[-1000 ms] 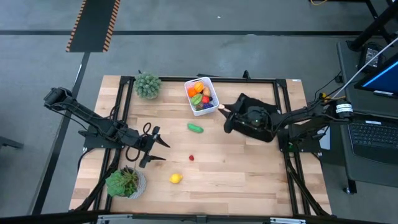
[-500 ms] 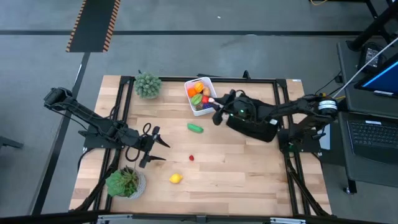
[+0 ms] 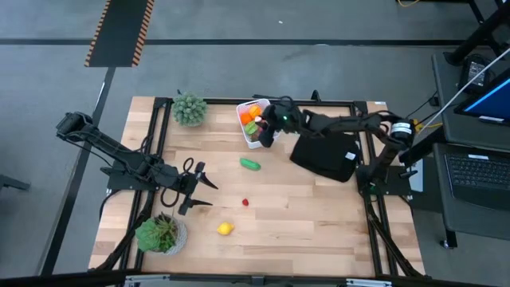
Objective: Pick and placing Produce into tupperware
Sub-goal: Put the peach into the basket
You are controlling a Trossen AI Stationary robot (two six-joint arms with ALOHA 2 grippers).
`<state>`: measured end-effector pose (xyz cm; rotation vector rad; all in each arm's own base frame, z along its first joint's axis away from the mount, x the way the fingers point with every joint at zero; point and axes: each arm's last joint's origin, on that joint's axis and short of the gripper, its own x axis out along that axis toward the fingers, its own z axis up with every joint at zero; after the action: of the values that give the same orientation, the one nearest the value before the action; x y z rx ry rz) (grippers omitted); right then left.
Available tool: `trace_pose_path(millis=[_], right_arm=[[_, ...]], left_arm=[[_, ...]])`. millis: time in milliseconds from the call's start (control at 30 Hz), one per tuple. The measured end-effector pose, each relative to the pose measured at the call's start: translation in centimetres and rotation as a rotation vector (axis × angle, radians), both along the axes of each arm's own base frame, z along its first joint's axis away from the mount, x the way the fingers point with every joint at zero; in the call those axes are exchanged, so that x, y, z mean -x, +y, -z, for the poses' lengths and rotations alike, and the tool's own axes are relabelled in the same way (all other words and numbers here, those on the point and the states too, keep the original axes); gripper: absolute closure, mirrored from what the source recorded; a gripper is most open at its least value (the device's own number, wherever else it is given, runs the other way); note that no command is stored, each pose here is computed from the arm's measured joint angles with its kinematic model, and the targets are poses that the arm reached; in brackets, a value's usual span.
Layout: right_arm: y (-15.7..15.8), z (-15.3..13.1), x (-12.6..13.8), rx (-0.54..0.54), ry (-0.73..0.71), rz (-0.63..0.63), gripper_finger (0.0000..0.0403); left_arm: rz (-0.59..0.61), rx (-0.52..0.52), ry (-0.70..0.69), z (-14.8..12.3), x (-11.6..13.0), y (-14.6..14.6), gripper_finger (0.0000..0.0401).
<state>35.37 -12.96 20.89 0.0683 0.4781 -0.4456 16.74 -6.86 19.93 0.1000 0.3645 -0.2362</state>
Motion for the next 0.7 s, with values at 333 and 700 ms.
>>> trace_pose_path(millis=[333, 700], right_arm=[[-3.2, -2.3, -2.1, -0.162, 0.357, -0.074, 0.0290], [-5.8, -6.3, -2.9, -0.262, 0.526, -0.194, 0.0290]], left_arm=[[0.006, -0.021, -0.003, 0.0, 0.0, 0.1, 0.0138], [0.005, -0.020, -0.003, 0.0, 0.0, 0.1, 0.0138]])
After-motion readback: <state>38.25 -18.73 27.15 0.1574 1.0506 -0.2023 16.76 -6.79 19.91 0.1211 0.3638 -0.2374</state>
